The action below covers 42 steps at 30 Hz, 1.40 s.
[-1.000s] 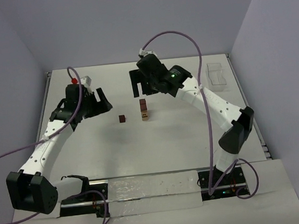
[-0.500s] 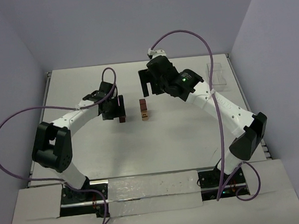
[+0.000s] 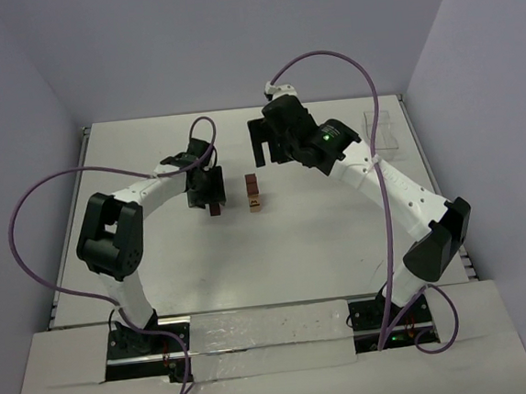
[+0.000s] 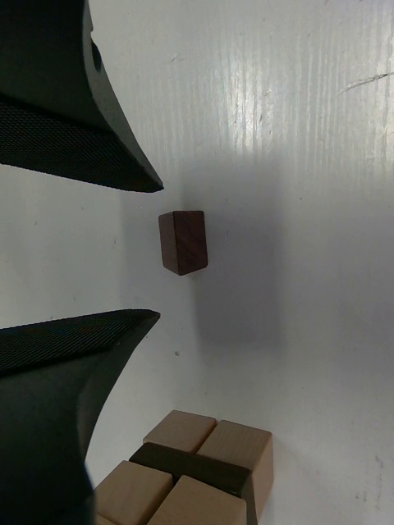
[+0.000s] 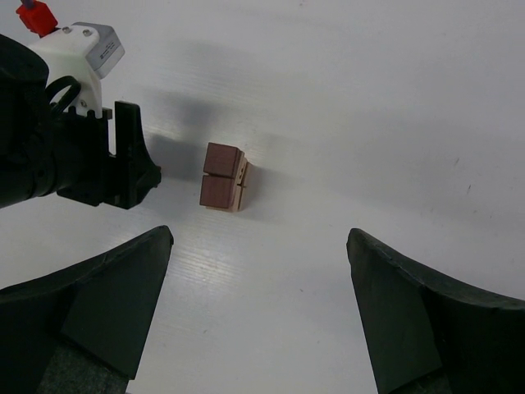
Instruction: Build the wood block tower
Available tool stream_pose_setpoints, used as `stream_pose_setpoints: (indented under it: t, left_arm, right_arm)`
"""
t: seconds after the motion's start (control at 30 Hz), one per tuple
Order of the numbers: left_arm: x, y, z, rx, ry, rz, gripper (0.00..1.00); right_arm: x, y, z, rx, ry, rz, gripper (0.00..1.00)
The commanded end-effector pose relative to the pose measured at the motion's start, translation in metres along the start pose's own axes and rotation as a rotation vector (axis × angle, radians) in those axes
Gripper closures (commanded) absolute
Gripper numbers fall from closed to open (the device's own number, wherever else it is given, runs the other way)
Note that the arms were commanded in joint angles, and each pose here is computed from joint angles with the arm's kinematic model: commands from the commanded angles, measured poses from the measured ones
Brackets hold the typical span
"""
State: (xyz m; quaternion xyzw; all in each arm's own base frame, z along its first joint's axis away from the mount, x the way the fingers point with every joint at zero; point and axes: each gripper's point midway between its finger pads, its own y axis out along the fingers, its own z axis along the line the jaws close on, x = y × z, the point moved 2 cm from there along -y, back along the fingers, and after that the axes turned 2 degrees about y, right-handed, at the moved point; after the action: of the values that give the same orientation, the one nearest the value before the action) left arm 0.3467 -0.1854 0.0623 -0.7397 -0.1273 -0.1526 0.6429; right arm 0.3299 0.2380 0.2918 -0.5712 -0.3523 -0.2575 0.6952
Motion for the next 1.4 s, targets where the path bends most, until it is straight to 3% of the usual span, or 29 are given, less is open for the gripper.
stream_pose_setpoints:
  t: [0.0,0.53,0.77,1.1,1.23,1.37]
  left_arm:
    - [0.006,-0.002,-0.003,0.009,-0.007,-0.017,0.35]
    - [0.007,0.011,-0.001,0.034,0.001,0.004,0.4]
    - [0.011,0.008,-0.001,0.033,0.008,-0.018,0.54]
    - [0.01,0.005,-0.001,0.023,0.014,-0.024,0.62]
    - [0.014,-0.015,-0.01,-0.063,0.014,-0.068,0.71]
    - [0.021,-0.061,-0.031,-0.342,0.007,-0.162,0.81]
  right_arm:
    - [0.017,-0.013,-0.005,0.009,0.032,-0.067,0.05]
    - [0.014,-0.007,-0.009,0.005,0.045,-0.048,0.05]
    - [0.013,-0.006,-0.007,0.017,0.046,-0.038,0.05]
    - [0.013,-0.006,-0.007,0.026,0.04,-0.033,0.06]
    - [0.012,-0.006,-0.004,0.044,0.037,-0.028,0.06]
    - [0.012,-0.007,0.002,0.081,0.031,-0.02,0.07]
